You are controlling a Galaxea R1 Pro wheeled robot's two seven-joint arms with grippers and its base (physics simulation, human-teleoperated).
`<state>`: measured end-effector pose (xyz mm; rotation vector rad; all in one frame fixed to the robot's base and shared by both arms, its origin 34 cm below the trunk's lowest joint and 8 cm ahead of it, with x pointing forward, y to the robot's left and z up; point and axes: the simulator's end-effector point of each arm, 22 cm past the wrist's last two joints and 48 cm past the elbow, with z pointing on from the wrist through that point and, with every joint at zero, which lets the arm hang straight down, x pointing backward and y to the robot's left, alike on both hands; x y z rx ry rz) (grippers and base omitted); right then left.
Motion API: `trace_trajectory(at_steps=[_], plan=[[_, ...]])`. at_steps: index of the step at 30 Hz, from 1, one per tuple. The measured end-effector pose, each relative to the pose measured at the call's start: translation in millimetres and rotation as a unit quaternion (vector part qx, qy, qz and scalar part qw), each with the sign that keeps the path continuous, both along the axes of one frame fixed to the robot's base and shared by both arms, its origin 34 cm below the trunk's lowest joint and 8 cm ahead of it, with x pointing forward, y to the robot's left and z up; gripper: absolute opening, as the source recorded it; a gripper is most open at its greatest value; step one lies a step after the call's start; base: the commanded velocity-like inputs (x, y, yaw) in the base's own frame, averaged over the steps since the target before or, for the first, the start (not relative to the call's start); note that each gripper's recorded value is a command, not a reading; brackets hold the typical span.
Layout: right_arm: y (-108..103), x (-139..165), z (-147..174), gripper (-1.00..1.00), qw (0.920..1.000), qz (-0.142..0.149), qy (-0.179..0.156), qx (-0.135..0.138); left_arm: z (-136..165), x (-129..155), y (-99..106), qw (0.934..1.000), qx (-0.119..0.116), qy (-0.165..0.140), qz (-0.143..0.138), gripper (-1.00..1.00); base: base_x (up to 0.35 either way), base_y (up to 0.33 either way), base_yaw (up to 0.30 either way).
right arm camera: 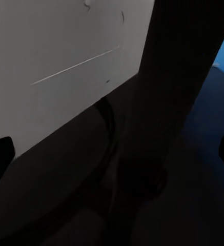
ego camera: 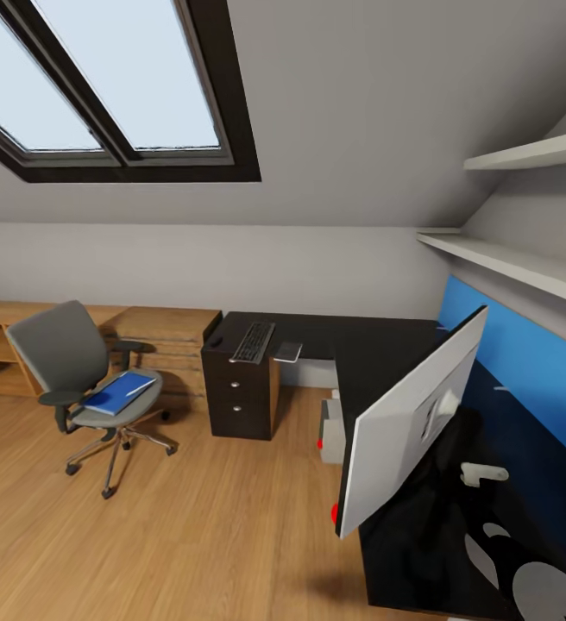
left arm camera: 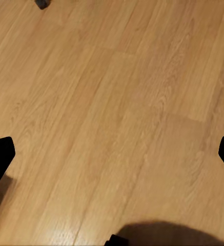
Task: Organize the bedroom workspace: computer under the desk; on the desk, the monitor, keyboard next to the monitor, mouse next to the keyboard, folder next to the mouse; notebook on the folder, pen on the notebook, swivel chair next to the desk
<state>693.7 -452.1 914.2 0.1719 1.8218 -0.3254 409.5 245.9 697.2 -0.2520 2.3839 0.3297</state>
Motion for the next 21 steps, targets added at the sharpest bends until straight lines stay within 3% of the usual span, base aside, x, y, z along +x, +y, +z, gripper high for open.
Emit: trace_trajectory(at_steps=[10,21], plan=[[-0.8,0.0,0.6,1.00,1.0000,0.000,-0.001,-0.001,-0.7,0.1,-2.6,1.0000,-0.004,0.001,-0.003,1.00,0.100,-0.093,0.000],[-1.0,0.1,0.8,1.00,1.0000,0.000,-0.001,-0.001,-1.1,0.1,-2.9,1.0000,-0.005,0.001,-0.005,1.00,0.013,-0.014,0.000]])
